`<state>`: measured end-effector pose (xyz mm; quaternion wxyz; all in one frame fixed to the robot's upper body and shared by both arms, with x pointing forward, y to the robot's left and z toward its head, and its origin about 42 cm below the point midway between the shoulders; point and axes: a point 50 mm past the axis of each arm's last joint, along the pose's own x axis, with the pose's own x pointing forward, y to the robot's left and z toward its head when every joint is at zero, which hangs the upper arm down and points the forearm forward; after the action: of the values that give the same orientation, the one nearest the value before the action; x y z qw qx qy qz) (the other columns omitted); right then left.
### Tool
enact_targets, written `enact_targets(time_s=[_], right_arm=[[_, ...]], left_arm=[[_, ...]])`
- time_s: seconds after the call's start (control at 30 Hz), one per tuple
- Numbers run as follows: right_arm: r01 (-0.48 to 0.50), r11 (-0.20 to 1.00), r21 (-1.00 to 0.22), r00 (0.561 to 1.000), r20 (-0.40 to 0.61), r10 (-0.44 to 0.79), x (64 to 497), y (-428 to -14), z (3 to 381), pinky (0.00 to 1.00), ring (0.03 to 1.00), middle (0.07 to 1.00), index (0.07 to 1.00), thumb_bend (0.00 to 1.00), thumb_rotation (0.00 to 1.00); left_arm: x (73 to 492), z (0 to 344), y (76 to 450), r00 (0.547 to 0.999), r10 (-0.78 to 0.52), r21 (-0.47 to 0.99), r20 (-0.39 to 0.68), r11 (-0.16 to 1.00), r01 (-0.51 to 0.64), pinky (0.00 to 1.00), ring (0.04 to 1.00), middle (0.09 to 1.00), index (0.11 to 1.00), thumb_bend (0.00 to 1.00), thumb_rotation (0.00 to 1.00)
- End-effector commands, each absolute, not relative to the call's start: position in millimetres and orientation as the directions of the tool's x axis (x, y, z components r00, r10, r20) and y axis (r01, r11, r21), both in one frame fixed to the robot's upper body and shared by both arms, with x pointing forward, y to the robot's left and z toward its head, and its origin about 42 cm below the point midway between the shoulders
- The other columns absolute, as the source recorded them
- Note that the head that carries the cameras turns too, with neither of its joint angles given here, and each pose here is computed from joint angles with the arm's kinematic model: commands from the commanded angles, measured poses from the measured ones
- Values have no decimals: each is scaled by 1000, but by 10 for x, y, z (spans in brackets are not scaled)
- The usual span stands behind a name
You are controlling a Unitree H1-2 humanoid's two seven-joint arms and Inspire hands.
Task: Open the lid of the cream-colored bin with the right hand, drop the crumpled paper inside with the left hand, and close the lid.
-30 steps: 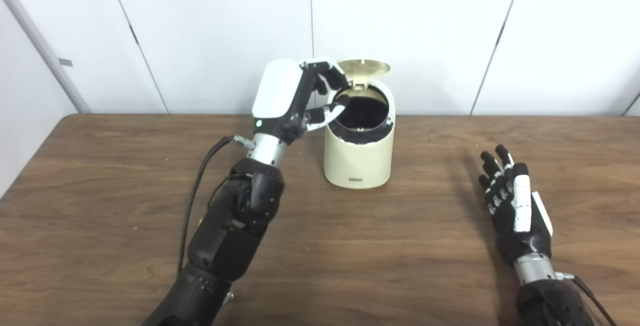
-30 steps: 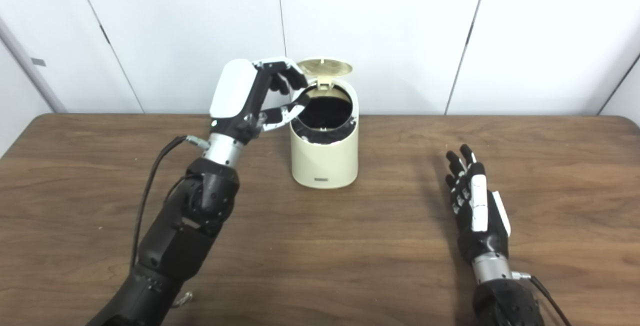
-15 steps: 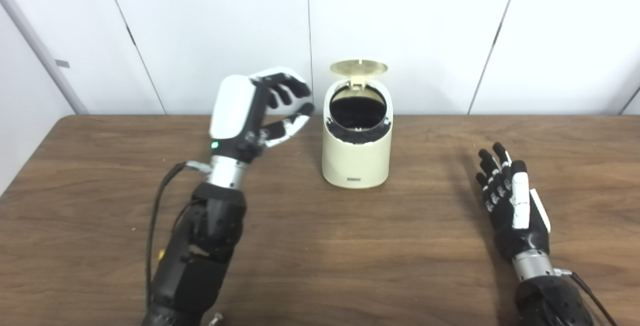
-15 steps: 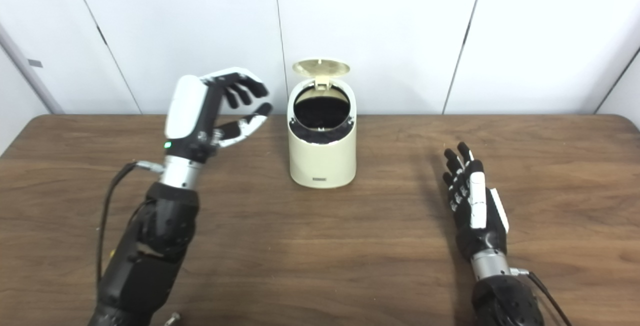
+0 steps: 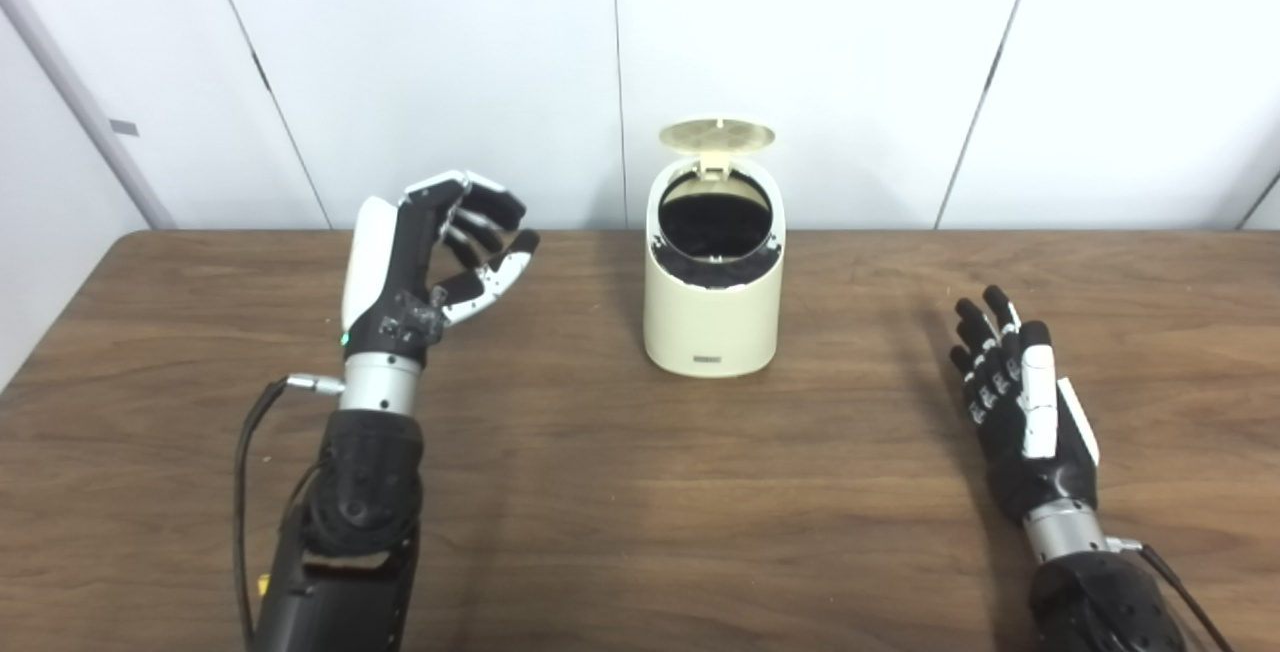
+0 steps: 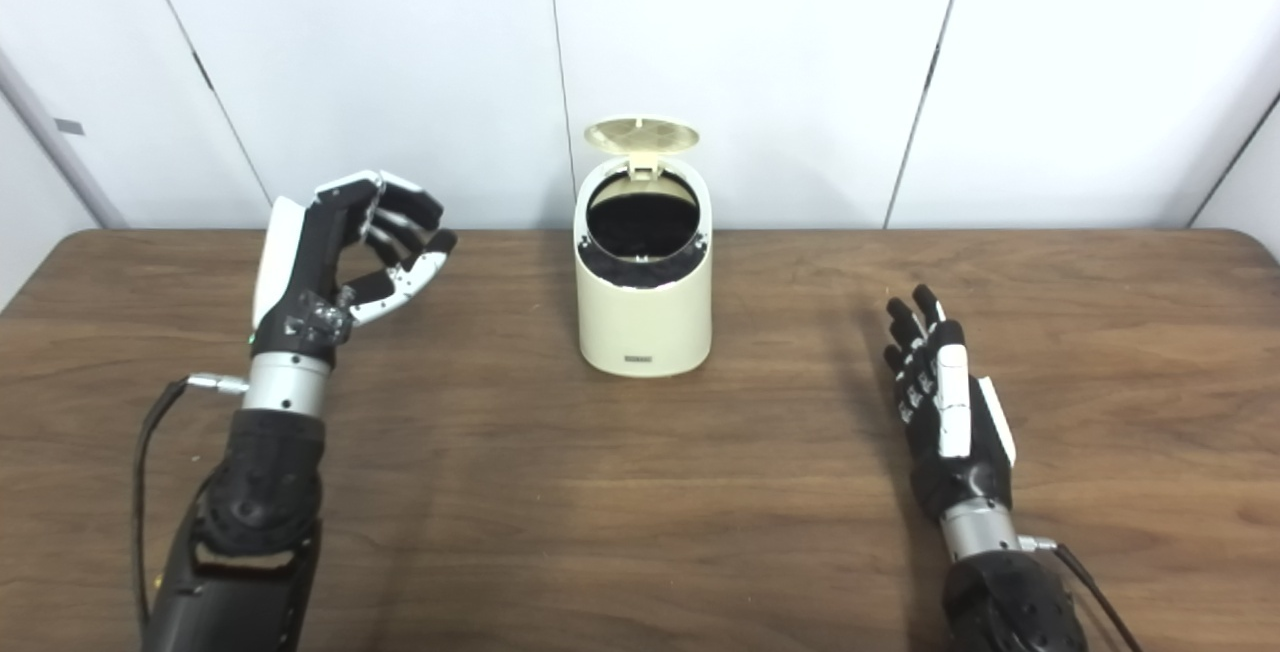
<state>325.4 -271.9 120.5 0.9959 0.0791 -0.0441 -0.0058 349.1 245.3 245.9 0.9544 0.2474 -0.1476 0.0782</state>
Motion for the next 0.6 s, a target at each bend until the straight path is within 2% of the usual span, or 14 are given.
enact_targets(time_s=[0.0,0.07,0.2,0.27,0.3,0.37,0.43,0.47,0.57], right_arm=[[14,985,173,999,33,-20,3136,-2744,1001,1000,995,951,997,492,1000],[13,984,177,999,34,-19,3138,-2741,999,1000,994,950,992,491,1000],[8,983,186,999,32,-14,3148,-2732,988,1000,993,954,990,487,1000],[6,983,182,999,31,-12,3150,-2731,985,1000,995,957,989,492,1000],[5,983,181,999,31,-10,3150,-2729,987,1000,995,956,988,494,1000],[2,983,183,999,31,-7,3151,-2729,990,1000,997,956,991,498,1000],[2,983,182,999,32,-8,3150,-2734,992,1000,998,955,992,499,1000],[1,983,181,999,34,-8,3147,-2736,995,1000,998,956,995,498,1000],[3,984,180,999,35,-9,3141,-2745,1003,1000,1000,958,999,500,1000]], left_arm=[[3466,2629,2483,952,84,425,294,881,-209,535,580,492,504,518,0],[3454,2632,2517,966,87,418,244,889,-186,587,637,634,499,514,44],[3431,2569,2592,979,90,395,184,905,-157,588,657,690,498,503,63],[3413,2516,2633,983,91,357,158,923,-143,619,676,719,499,498,66],[3402,2477,2661,986,91,325,140,936,-133,674,711,748,643,485,134],[3381,2385,2718,991,75,228,107,969,-98,775,788,818,800,418,213],[3355,2293,2769,995,65,151,81,985,-77,836,838,863,854,373,252],[3339,2243,2797,996,61,120,68,990,-69,850,862,886,878,356,324],[3293,2102,2871,998,51,51,31,997,-53,878,899,921,906,354,418]])
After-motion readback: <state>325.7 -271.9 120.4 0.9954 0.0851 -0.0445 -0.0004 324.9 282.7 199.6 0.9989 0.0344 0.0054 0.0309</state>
